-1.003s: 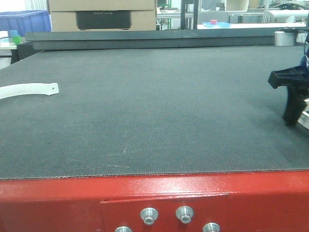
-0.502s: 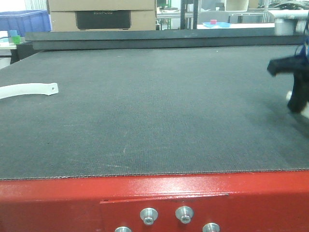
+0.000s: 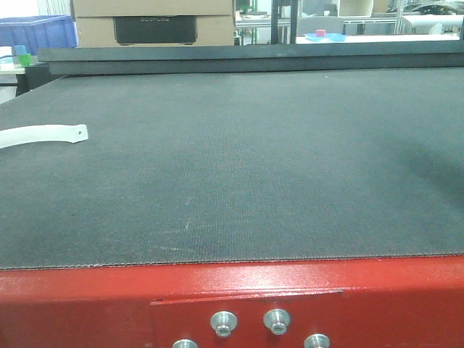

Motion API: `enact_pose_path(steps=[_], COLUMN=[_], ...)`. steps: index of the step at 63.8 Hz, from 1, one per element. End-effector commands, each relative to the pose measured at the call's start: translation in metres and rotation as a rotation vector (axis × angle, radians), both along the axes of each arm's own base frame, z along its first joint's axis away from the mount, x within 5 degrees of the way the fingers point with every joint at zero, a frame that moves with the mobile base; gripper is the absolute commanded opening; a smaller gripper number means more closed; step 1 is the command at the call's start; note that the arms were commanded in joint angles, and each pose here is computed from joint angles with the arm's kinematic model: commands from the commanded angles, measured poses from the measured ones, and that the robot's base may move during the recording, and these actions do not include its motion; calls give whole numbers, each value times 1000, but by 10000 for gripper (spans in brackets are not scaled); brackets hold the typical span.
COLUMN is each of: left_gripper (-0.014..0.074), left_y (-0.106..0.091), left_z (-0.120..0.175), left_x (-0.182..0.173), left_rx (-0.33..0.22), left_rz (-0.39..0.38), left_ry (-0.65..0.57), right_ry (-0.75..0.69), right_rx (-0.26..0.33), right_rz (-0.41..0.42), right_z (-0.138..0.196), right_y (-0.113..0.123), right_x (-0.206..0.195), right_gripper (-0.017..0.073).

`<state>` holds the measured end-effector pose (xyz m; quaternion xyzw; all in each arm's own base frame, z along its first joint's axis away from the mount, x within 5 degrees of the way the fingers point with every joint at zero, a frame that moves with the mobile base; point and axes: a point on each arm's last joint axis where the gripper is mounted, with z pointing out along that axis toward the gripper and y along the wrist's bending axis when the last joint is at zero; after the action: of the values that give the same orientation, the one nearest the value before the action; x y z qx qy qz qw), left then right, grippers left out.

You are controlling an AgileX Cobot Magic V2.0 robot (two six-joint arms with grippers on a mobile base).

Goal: Grab PVC pipe and place in blue bin
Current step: 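Lower the left gripper over the other white pipe arc, then close the left gripper on the edge of its white pipe arc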

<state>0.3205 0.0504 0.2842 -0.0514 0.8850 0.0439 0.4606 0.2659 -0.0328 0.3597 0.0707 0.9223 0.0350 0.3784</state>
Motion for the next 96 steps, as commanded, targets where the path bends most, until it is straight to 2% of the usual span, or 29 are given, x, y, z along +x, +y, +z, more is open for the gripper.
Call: enact_pose_path(steps=[1,16,31,45,64,77,83,90,96], left_gripper=[266,266,266,266,266,266,266,266,266], left_y=[2,5,8,10,10,11,11,13,13], left_z=[0,-16,-26,-32,-53,-55,-54,-53,-53], left_x=[11,34,51,62,67,68,69,71,70], left_rx=[-10,-22,-34,-39,-52,-52,-45,-2,7], left_rz=[4,1,0,0,-1,0,-2,-14,-17], left_ry=[8,121,193,224,306,307,291,277,278], right_ry=[-83,-180,-195,-119,-119,-119,-119,-119,-119], right_rx=[2,1,1,11,5,5,5,5,5], right_rz=[4,18,32,47,52,52,52,52,52], right_z=[23,53,63,58,58,58,58,58,58], right_y=[5,14,19,21,21,21,21,21,21], right_x=[-19,-63,-88,-92,-92,-92,-92,-92,-92], right_gripper=[-168,-168,-168,-168,-168,-168,-168,-168,-168])
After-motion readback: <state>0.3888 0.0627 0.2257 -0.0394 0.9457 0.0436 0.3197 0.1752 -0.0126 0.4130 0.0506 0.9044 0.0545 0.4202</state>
